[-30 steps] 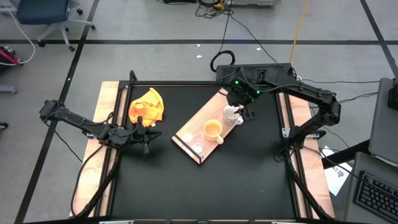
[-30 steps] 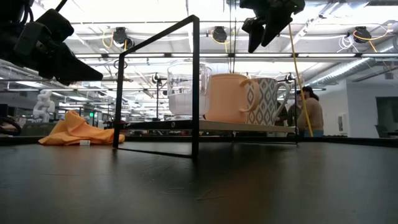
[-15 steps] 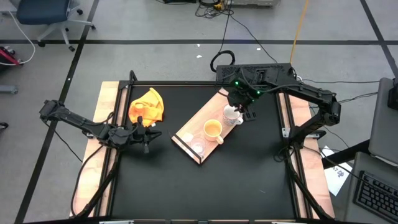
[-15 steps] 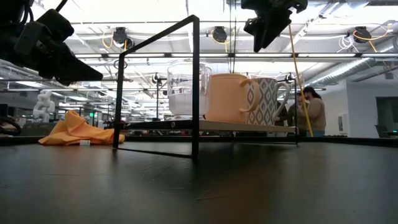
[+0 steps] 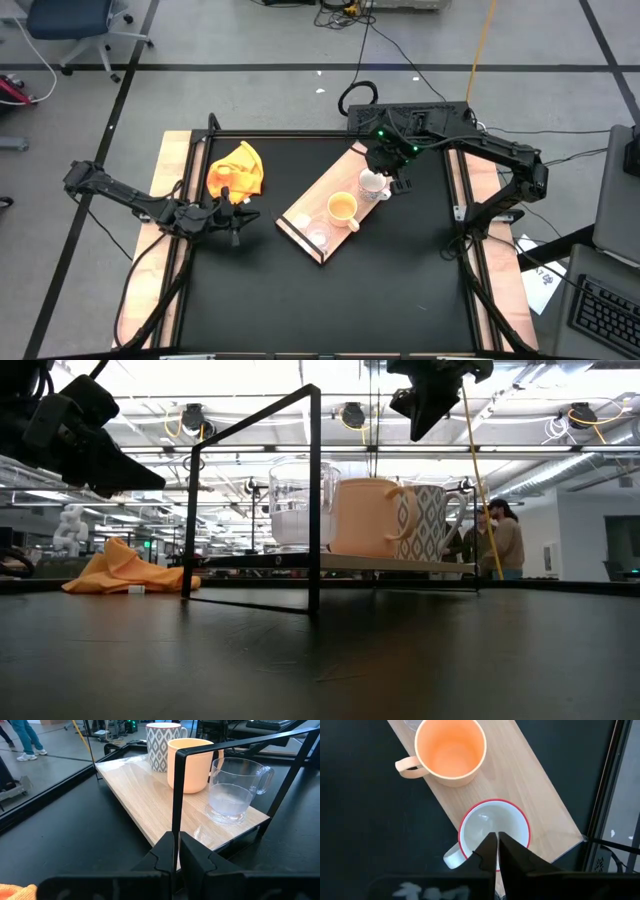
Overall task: Stack small to large cups/mugs on shelf
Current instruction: Return to Home Position
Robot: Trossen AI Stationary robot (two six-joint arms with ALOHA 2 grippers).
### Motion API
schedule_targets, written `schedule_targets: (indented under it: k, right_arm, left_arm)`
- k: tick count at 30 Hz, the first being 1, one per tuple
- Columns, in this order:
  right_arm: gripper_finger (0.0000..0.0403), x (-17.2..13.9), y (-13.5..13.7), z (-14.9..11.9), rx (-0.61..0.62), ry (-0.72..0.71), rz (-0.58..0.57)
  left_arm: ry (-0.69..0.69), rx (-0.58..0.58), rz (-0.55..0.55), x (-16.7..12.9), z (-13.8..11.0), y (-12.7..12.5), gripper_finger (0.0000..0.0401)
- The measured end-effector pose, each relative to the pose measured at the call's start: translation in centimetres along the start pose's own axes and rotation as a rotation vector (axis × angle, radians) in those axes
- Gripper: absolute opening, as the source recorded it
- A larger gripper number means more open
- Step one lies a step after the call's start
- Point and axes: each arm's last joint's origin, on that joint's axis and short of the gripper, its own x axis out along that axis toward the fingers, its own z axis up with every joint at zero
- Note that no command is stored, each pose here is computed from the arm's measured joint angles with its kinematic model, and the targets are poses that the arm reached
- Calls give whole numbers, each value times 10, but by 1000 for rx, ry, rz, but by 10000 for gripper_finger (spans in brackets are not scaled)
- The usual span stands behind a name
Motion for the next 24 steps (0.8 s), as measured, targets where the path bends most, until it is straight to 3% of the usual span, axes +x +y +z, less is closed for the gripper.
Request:
schedule_targets:
  k: [11,24]
  right_arm:
    - [1,-4,3,-4,22,18,10]
    - [0,-58,30,-28,109,-123,-62]
  left_arm:
    - [0,-4,0,0,0,0,31]
    - [0,-7,-1,0,0,0,31]
